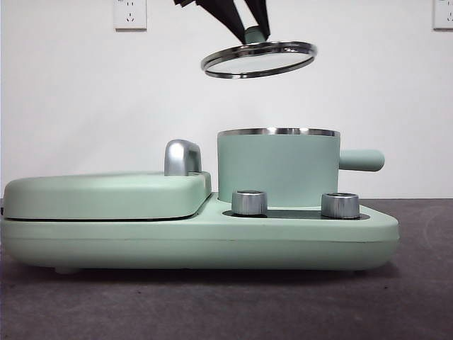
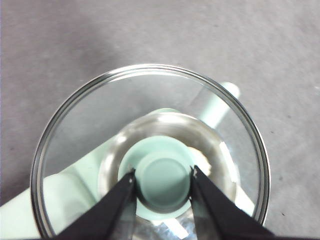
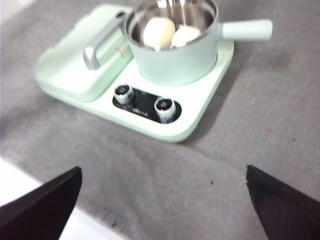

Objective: Put the buns in a small steamer

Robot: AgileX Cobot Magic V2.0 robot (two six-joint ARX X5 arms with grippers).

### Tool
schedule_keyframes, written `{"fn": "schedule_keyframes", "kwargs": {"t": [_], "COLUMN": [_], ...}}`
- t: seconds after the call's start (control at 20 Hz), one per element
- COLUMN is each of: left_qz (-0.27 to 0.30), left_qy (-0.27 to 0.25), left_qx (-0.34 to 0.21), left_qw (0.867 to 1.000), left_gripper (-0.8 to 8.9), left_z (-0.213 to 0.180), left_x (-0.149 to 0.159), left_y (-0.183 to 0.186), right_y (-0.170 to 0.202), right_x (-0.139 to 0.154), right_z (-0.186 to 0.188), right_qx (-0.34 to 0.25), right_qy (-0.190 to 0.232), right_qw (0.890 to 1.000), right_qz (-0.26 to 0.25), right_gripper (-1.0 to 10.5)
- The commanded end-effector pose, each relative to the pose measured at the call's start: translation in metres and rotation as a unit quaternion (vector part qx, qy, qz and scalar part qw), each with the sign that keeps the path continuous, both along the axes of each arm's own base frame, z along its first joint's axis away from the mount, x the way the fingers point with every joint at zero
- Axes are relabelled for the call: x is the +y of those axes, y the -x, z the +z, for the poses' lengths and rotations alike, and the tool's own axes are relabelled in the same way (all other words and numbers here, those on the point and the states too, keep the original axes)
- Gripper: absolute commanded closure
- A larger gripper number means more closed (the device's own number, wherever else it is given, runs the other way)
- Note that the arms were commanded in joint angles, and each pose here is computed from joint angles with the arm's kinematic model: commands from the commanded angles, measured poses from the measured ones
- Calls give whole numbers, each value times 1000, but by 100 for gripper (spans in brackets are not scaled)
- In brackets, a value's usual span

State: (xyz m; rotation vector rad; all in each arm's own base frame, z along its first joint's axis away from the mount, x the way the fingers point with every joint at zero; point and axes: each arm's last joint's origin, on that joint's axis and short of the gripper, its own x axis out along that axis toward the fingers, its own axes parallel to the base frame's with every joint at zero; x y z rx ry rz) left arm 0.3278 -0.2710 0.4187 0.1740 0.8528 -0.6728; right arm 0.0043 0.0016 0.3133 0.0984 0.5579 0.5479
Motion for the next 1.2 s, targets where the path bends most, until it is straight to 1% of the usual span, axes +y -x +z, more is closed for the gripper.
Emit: {"fn": "schedule_keyframes", "kwargs": {"t": [0.05,0.25,0.4,0.5,0.65,0.85,0.95,1.05,1.2], "left_qz": [-13,-30,-34,-40,-42,-46,-52,-54,-63], "left_qy": [-3,-26,-53,-69,-74,-68,-71,-80,-81], "left_qx": [4,32,58,66,70,59,55,64,56], "left_qw": [1000,999,996,995,994,995,995,993,993], "left_gripper": [803,803,803,803,803,803,803,803,803], "left_z": [4,-12,-30,-39,-42,-44,-50,-59,-67], "left_x": [-7,-22,-27,-29,-29,-32,-36,-40,-45], "left_y": [13,18,13,11,10,6,2,-1,-7], "right_y": [5,8,7,7,7,7,7,7,7], "right_x": [-4,-5,-5,-5,-4,-4,-4,-4,-4], "right_z": [2,2,4,5,6,6,6,6,6], "right_qx": [-16,-22,-33,-39,-44,-44,-44,-44,-44], "right_qy": [-21,-28,-30,-32,-36,-36,-36,-36,-36], "right_qw": [1000,999,999,998,998,998,998,998,998], "right_qz": [1,18,23,24,24,24,24,24,24], "right_gripper": [423,424,424,424,424,424,424,424,424]}}
